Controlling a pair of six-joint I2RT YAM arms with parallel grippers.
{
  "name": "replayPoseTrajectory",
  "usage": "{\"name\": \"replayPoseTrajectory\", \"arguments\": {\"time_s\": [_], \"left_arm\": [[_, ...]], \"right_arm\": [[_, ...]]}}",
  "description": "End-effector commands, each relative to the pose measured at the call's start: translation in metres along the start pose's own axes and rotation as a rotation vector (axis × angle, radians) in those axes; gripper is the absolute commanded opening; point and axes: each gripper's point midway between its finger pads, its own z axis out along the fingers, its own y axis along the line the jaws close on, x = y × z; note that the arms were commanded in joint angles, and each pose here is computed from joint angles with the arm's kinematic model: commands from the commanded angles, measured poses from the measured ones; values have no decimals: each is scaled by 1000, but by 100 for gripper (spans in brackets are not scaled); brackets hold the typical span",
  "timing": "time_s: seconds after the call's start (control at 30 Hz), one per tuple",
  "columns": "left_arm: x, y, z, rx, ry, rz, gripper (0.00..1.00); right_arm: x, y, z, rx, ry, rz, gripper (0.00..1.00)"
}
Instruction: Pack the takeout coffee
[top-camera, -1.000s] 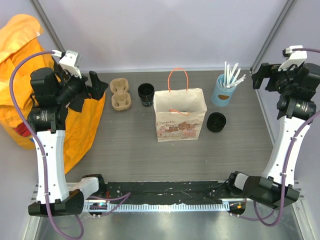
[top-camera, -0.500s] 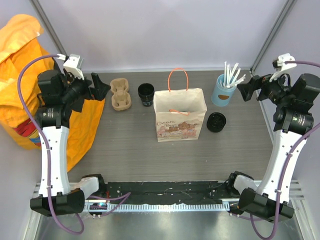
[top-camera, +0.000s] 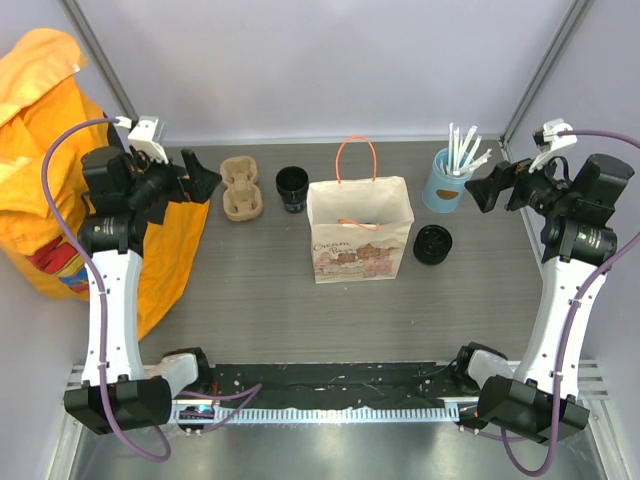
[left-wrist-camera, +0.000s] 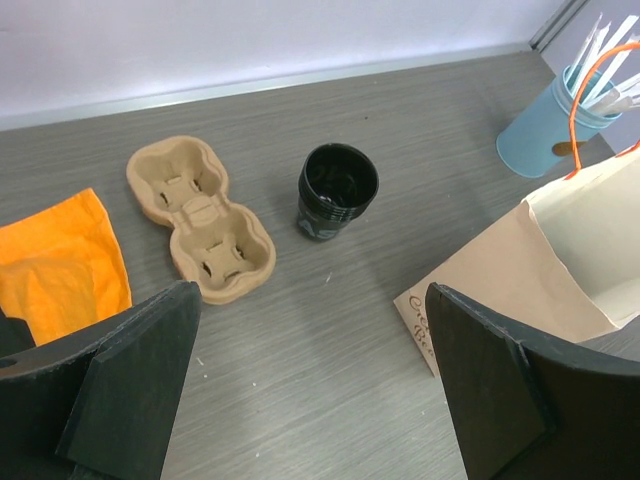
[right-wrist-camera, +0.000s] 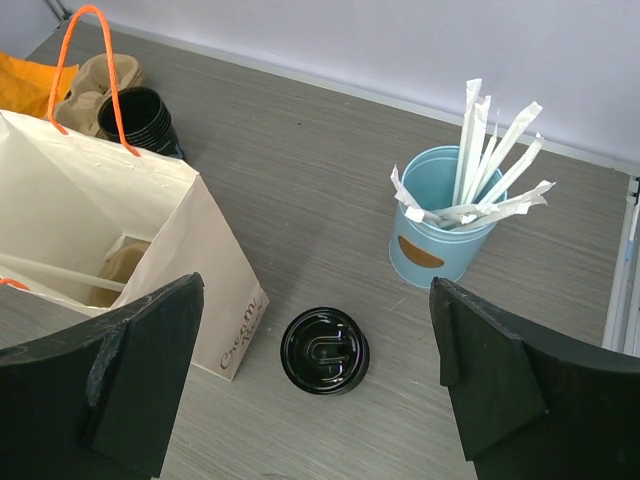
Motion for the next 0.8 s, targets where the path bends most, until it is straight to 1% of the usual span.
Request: {"name": "replayPoseTrajectory", "arguments": {"time_s": [0.0, 0.77], "left_arm": [[-17, -5, -2, 33, -71, 15, 100], [-13, -3, -2, 58, -71, -16, 100]], "right_arm": [[-11, 2, -1, -10, -41, -51, 100], [-7, 1, 2, -21, -42, -38, 100]]}}
